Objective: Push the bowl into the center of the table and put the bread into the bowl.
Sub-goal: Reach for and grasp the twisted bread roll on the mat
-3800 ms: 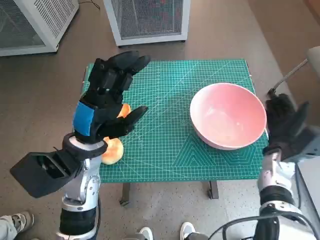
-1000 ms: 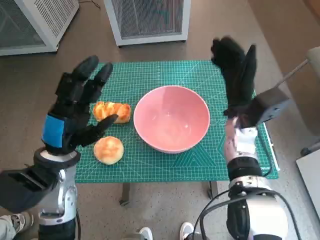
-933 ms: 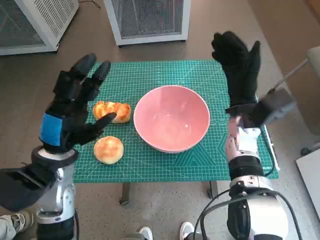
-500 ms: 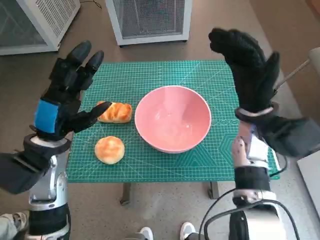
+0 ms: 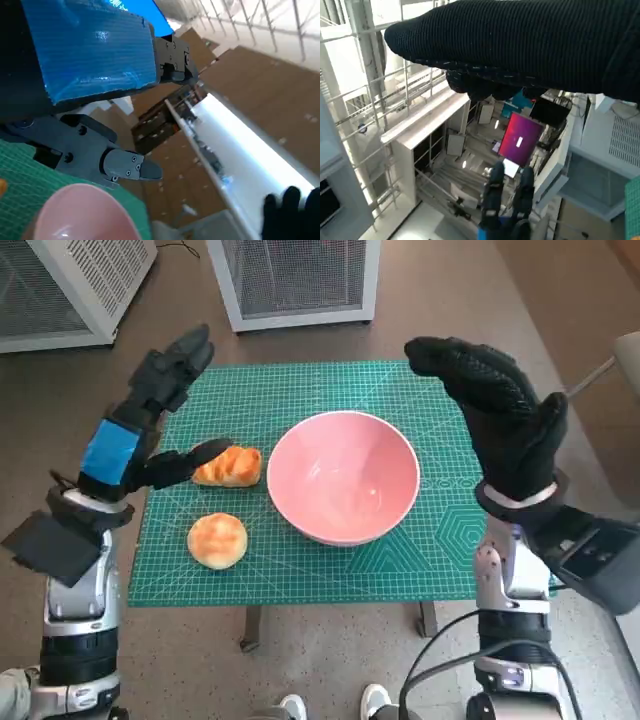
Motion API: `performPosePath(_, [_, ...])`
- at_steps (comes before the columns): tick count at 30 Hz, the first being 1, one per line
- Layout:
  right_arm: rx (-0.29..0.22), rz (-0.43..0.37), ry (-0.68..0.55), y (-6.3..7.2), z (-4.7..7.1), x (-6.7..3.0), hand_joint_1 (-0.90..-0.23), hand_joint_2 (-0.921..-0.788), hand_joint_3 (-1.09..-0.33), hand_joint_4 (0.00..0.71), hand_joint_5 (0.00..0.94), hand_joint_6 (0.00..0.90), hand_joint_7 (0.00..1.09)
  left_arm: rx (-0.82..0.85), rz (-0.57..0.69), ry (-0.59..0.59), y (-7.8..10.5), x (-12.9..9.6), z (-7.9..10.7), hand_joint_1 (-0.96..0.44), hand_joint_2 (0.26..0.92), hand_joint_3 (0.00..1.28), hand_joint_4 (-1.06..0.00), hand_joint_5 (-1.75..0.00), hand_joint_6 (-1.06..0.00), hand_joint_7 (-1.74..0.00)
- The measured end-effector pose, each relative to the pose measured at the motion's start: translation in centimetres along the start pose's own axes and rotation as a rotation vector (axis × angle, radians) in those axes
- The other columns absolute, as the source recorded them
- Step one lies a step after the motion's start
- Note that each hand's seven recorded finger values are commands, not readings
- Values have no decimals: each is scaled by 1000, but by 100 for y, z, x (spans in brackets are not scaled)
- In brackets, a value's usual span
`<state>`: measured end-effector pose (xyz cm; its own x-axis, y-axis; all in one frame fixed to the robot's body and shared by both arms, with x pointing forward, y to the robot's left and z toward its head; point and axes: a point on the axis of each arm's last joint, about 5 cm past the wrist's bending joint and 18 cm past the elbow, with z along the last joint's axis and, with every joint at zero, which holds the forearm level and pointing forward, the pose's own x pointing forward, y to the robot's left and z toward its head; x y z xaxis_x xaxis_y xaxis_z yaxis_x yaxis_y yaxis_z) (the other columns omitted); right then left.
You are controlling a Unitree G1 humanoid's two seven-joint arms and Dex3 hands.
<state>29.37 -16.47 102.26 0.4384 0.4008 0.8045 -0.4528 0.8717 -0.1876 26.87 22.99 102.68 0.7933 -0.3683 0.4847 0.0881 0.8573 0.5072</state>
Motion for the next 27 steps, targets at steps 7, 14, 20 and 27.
performPosePath(7, [6,7,-7,19,46,-13,-545,-921,-501,431,15,82,747,121,-110,78,37,103,17,-321,913,56,-176,0,-71,-376])
performPosePath(14, [2,13,-15,37,74,-26,-556,-921,-495,425,11,64,732,208,-195,161,68,195,24,-302,893,28,-159,0,-55,-376])
performPosePath(20, [-3,18,-20,40,93,-38,-567,-921,-488,414,5,55,728,277,-268,275,85,271,-3,-267,856,4,-144,0,-121,-276])
performPosePath(27, [-13,26,-33,37,124,-26,-564,-921,-485,409,2,50,727,330,-342,396,48,324,-68,-190,820,0,-138,0,-194,-150])
